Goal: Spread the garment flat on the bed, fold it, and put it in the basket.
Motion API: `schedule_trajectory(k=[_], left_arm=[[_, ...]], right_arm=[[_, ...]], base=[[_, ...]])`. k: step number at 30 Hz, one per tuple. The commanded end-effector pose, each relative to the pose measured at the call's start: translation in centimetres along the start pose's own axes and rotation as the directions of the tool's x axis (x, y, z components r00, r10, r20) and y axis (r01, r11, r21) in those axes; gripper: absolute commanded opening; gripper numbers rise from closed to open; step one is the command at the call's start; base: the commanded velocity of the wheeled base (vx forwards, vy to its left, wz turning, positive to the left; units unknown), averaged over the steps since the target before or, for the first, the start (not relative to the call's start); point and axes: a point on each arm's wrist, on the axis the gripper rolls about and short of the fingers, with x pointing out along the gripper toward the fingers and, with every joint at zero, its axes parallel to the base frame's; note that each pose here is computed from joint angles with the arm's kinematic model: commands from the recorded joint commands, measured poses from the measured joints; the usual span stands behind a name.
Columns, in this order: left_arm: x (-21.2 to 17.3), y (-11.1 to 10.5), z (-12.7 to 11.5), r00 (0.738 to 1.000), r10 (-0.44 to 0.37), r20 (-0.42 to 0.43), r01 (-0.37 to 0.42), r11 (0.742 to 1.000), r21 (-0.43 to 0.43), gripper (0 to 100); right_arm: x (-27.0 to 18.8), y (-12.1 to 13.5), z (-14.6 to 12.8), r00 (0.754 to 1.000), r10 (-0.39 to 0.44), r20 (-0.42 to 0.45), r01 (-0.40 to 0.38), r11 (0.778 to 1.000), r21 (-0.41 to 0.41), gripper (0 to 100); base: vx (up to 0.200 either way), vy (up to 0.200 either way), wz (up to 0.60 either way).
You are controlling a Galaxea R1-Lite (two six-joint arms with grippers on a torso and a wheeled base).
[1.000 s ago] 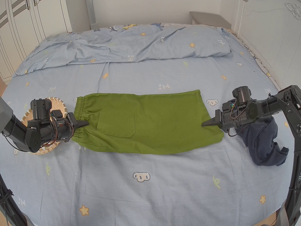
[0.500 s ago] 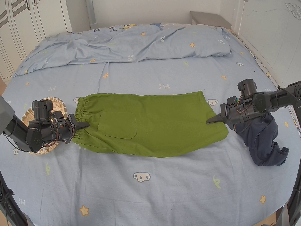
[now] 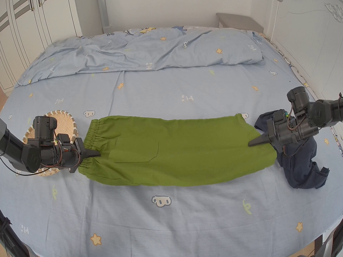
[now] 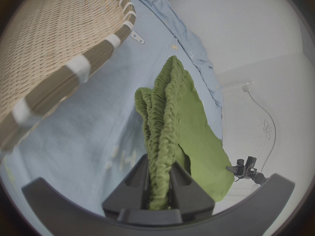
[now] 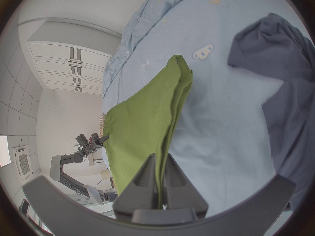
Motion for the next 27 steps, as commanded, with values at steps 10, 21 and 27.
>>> schedule_trajectory(k=[10, 21, 27], left_arm=[[-6.4, 2.1, -9.7, 0.985, 0.106, -0.136, -0.103, 0.994, 0.029, 0], [-7.6, 4.0, -13.7, 0.984, 0.107, -0.142, -0.101, 0.994, 0.046, 0], [-7.5, 4.4, -14.2, 0.985, 0.106, -0.139, -0.100, 0.994, 0.049, 0]], right_arm=[[-1.6, -1.8, -11.2, 0.992, -0.027, -0.127, 0.032, 0.999, 0.038, 0], [0.0, -3.8, -15.7, 0.989, -0.010, -0.146, 0.013, 1.000, 0.023, 0], [0.9, -4.6, -16.2, 0.990, -0.008, -0.144, 0.011, 1.000, 0.020, 0]], base=[[0.000, 0.000, 0.00], [0.000, 0.000, 0.00], [0.000, 0.000, 0.00]])
